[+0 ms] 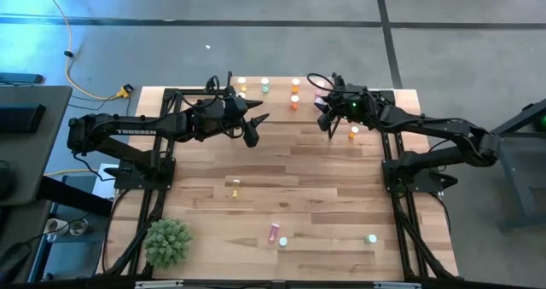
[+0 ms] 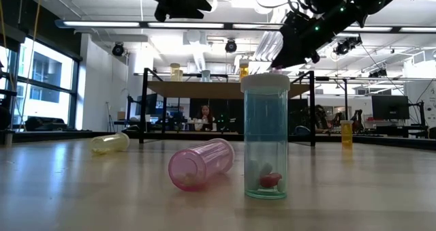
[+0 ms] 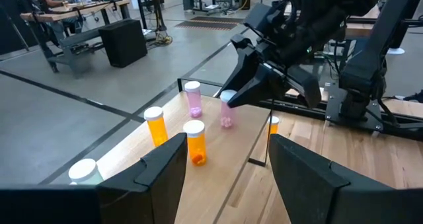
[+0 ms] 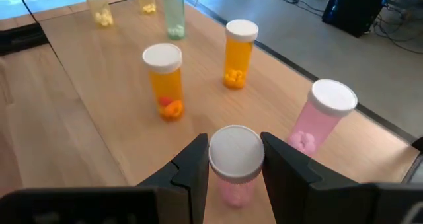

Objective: Pick and place medicine bottles onto shelf by color
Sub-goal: Put the right pink pill bottle on the shelf aligned with the other pink pill bottle, then put the left blue pill bottle on the shelf aligned with the other blue pill bottle

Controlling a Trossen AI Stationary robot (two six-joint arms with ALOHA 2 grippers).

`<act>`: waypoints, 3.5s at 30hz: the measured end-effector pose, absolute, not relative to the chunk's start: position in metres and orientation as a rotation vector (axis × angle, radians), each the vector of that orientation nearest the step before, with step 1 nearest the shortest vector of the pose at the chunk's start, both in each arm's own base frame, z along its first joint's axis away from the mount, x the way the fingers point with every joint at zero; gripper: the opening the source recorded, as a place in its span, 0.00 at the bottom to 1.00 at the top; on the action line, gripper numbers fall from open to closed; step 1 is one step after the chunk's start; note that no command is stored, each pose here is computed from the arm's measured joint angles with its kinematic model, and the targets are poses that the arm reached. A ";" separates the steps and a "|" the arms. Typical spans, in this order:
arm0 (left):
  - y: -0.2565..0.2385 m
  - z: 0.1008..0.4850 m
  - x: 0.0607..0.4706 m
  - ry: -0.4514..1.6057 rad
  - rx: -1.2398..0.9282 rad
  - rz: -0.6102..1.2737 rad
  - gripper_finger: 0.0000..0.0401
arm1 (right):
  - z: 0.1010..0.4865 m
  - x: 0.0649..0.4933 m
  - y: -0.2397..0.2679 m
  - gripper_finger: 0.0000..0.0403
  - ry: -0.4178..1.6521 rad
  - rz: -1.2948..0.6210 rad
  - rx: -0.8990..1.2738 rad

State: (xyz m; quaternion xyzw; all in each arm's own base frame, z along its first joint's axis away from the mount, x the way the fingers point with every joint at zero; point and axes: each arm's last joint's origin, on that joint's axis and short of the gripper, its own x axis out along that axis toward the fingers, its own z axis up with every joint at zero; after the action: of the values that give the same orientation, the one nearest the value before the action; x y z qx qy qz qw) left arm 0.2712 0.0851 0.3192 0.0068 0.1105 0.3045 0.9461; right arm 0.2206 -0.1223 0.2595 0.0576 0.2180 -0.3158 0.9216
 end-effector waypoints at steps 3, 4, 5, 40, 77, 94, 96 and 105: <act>0.085 0.319 0.271 0.225 0.014 0.620 0.51 | 0.259 0.222 -0.123 0.27 0.449 -0.646 0.119; 0.085 0.319 0.271 0.225 0.014 0.620 0.51 | 0.259 0.222 -0.123 0.27 0.448 -0.646 0.119; 0.085 0.319 0.271 0.225 0.014 0.620 0.51 | 0.259 0.222 -0.123 0.27 0.448 -0.646 0.119; 0.085 0.319 0.271 0.228 0.014 0.618 0.51 | 0.260 0.221 -0.124 0.40 0.451 -0.659 0.093; 0.066 0.293 0.253 0.521 -0.225 0.632 0.51 | 0.309 0.202 -0.080 0.40 0.228 -0.556 -0.036; 0.025 0.269 0.228 0.824 -0.481 0.701 0.49 | 0.312 0.206 -0.065 0.40 0.204 -0.616 -0.065; 0.023 0.267 0.225 0.858 -0.505 0.707 0.49 | 0.312 0.206 -0.064 0.40 0.197 -0.632 -0.045; 0.006 0.263 0.221 0.926 -0.690 0.667 0.49 | 0.308 0.206 -0.060 0.40 0.214 -0.650 0.025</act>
State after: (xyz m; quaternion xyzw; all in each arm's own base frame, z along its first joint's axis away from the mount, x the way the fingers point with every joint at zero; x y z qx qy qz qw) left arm 0.2212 0.0063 0.2633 -0.3199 0.4296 0.3095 0.7857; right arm 0.2062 -0.0600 0.3078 0.0121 0.1050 -0.3188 0.9419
